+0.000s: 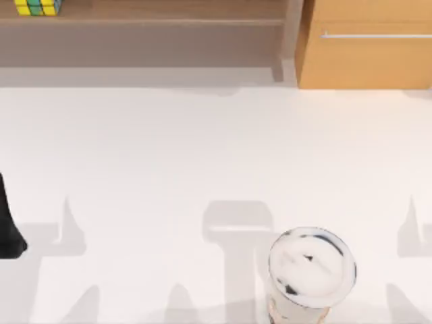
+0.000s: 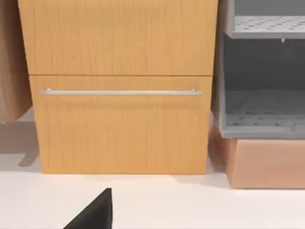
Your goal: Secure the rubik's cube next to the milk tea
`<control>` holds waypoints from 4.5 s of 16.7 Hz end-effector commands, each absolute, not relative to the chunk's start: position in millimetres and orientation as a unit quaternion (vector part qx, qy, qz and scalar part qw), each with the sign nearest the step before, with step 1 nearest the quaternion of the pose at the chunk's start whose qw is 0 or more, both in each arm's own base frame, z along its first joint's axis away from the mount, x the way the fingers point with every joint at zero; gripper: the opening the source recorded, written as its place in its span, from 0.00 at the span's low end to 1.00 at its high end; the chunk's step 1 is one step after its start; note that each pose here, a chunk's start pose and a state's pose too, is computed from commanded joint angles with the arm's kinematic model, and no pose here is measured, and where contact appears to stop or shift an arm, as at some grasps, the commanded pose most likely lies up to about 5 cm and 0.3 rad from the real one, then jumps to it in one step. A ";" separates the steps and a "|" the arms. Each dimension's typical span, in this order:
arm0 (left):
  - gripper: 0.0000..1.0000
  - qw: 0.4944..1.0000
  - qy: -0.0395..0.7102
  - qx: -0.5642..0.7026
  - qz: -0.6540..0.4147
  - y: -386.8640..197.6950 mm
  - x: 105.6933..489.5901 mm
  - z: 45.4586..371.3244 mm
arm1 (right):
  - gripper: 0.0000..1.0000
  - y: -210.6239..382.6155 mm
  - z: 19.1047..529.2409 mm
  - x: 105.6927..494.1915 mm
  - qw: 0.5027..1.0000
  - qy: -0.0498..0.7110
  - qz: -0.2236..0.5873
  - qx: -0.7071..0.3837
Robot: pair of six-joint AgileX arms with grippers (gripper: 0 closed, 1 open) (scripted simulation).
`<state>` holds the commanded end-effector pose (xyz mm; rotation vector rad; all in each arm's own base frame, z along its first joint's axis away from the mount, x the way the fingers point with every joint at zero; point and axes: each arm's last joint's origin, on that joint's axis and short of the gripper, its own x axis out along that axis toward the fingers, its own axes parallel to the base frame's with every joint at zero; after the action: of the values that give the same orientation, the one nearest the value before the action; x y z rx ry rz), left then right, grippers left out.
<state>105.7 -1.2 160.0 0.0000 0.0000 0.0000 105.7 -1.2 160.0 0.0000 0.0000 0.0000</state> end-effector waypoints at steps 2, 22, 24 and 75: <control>1.00 1.000 0.000 0.000 0.000 -1.2 105.7 160.0 | 1.00 -1.2 160.0 105.7 1.000 0.000 0.000 0.000; 1.00 1.000 -0.004 -0.002 -0.008 -5.4 329.3 209.9 | 1.00 -1.2 160.0 105.7 1.000 0.000 0.000 0.000; 1.00 1.000 0.001 -0.001 -0.009 -6.4 355.3 187.1 | 1.00 -1.2 160.0 105.7 1.000 0.000 0.000 0.000; 0.00 1.000 -0.002 0.001 -0.010 -9.4 448.4 149.6 | 1.00 -1.2 160.0 105.7 1.000 0.000 0.000 0.000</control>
<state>448.4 -9.4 149.6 0.0015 -0.0032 -0.0205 105.7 -1.2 160.0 0.0000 0.0000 0.0000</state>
